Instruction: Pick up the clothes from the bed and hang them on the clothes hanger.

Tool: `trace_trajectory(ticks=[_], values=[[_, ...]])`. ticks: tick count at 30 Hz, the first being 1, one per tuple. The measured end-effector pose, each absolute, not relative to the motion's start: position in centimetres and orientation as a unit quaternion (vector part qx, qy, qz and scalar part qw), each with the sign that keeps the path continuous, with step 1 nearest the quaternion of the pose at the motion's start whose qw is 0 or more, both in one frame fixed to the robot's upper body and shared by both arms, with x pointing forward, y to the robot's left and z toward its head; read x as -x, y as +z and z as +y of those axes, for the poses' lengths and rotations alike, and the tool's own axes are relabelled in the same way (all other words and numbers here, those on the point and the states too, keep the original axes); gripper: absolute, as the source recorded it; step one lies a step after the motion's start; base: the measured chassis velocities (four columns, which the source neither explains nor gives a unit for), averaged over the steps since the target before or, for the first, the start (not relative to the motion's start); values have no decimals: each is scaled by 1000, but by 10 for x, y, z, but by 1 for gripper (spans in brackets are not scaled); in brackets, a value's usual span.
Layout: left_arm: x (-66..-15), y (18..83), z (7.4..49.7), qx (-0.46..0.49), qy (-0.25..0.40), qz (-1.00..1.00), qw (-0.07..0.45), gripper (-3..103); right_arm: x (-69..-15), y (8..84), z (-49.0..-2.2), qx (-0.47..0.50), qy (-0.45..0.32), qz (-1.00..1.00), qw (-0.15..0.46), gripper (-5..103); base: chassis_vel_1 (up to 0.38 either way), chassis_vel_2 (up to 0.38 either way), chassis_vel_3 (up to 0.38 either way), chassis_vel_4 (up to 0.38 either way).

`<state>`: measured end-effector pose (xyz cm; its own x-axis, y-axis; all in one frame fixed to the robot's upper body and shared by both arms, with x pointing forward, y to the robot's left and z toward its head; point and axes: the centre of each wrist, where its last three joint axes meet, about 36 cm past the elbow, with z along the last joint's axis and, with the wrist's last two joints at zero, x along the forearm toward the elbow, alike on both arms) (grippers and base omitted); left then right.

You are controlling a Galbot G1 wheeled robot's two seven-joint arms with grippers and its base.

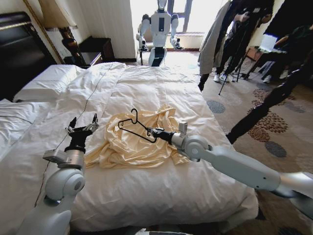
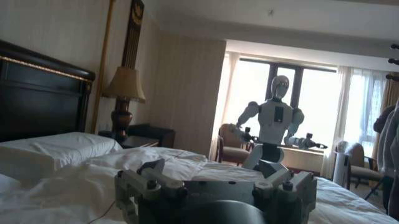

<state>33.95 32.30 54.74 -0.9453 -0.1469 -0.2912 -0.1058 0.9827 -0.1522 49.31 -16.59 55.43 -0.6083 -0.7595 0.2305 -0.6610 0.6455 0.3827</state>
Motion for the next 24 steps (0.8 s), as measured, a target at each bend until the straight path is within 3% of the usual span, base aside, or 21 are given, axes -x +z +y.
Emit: trace_trajectory(ticks=[9, 17, 24], values=[[-344, 546, 324, 58, -65, 985, 151, 100, -540, 532, -199, -349, -104, -911, 193, 0, 0, 0, 0, 0], [-345, 541, 324, 59, -69, 985, 149, 100, -575, 527, -185, -341, -92, -920, 170, 0, 0, 0, 0, 0], [-347, 535, 326, 65, -72, 984, 148, 100, -563, 549, -167, -385, -86, -906, 156, 0, 0, 0, 0, 0]])
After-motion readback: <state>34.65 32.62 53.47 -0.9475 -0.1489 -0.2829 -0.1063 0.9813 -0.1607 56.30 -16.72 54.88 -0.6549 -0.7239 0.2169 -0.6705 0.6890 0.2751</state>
